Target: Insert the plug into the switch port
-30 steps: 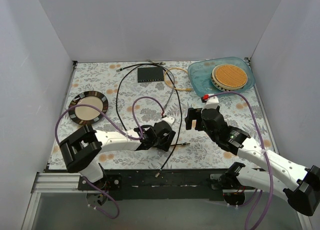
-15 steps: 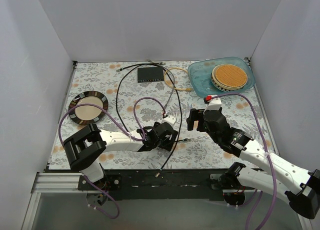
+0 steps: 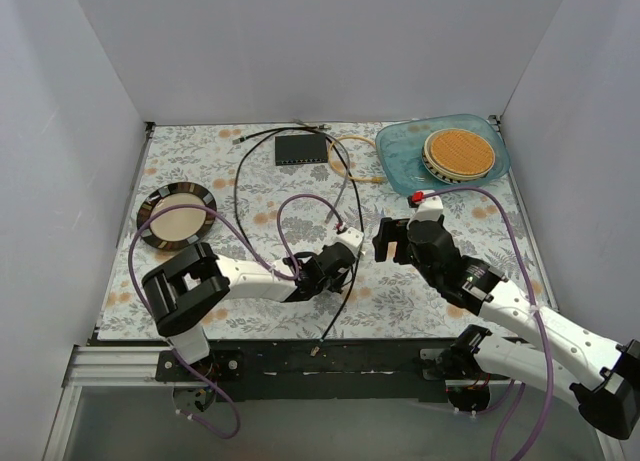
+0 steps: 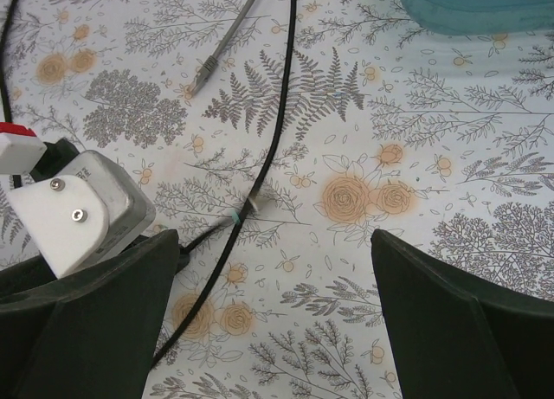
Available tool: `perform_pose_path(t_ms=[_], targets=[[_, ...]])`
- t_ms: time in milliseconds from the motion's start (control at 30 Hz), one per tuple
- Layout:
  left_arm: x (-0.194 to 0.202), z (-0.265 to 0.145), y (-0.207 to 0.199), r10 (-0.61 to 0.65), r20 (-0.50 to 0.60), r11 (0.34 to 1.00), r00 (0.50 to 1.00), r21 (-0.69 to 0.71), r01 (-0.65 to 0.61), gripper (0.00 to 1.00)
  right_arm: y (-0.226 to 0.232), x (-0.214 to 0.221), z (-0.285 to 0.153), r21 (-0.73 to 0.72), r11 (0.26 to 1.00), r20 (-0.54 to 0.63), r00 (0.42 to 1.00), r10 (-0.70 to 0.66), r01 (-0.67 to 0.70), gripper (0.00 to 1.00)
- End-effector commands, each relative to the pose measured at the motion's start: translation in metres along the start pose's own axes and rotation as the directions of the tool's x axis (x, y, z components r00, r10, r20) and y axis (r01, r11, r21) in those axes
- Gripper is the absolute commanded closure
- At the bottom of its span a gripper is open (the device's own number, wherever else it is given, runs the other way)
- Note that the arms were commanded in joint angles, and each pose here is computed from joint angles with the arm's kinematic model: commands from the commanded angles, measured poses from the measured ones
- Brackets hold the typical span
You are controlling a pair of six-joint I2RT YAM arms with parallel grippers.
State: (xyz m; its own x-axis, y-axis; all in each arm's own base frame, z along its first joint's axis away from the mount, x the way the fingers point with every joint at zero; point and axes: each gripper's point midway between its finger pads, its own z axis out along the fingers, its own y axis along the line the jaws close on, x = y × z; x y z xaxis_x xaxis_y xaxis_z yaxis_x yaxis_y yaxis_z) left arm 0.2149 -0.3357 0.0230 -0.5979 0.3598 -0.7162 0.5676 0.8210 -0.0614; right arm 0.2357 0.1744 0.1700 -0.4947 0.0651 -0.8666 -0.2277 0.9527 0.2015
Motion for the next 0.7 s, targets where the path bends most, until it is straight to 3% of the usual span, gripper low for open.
perform_pose_path(t_ms=[0, 167, 300, 400, 567, 667], targets=[[0.04, 0.011, 0.003, 0.061, -0.11, 0.998, 0.992, 0.009, -0.061, 1.0, 0.001, -0.009, -0.003, -0.012, 0.999, 0.045, 0.998, 0.038, -0.038, 0.01], [0.009, 0.01, 0.015, 0.023, -0.051, 0.998, 0.998, -0.052, -0.026, 1.0, 0.0, -0.018, -0.01, -0.026, 0.998, 0.077, 0.995, 0.059, -0.058, 0.01], [-0.064, -0.008, 0.018, -0.045, 0.081, 0.998, 0.996, -0.032, 0.048, 1.0, 0.001, -0.028, -0.018, -0.048, 0.996, 0.109, 0.991, 0.077, -0.072, 0.01], [-0.138, -0.045, 0.023, -0.096, 0.233, 0.995, 0.968, -0.002, 0.1, 1.0, 0.002, -0.036, -0.026, -0.067, 0.994, 0.138, 0.986, 0.095, -0.086, 0.01], [-0.243, -0.136, 0.008, -0.127, 0.477, 0.988, 0.87, 0.134, 0.071, 1.0, 0.013, -0.05, -0.037, -0.15, 0.986, 0.179, 0.979, 0.098, -0.071, 0.01], [-0.297, -0.197, -0.008, -0.186, 0.604, 0.967, 0.775, 0.254, 0.034, 1.0, 0.016, -0.057, -0.042, -0.178, 0.981, 0.205, 0.973, 0.109, -0.072, 0.02]])
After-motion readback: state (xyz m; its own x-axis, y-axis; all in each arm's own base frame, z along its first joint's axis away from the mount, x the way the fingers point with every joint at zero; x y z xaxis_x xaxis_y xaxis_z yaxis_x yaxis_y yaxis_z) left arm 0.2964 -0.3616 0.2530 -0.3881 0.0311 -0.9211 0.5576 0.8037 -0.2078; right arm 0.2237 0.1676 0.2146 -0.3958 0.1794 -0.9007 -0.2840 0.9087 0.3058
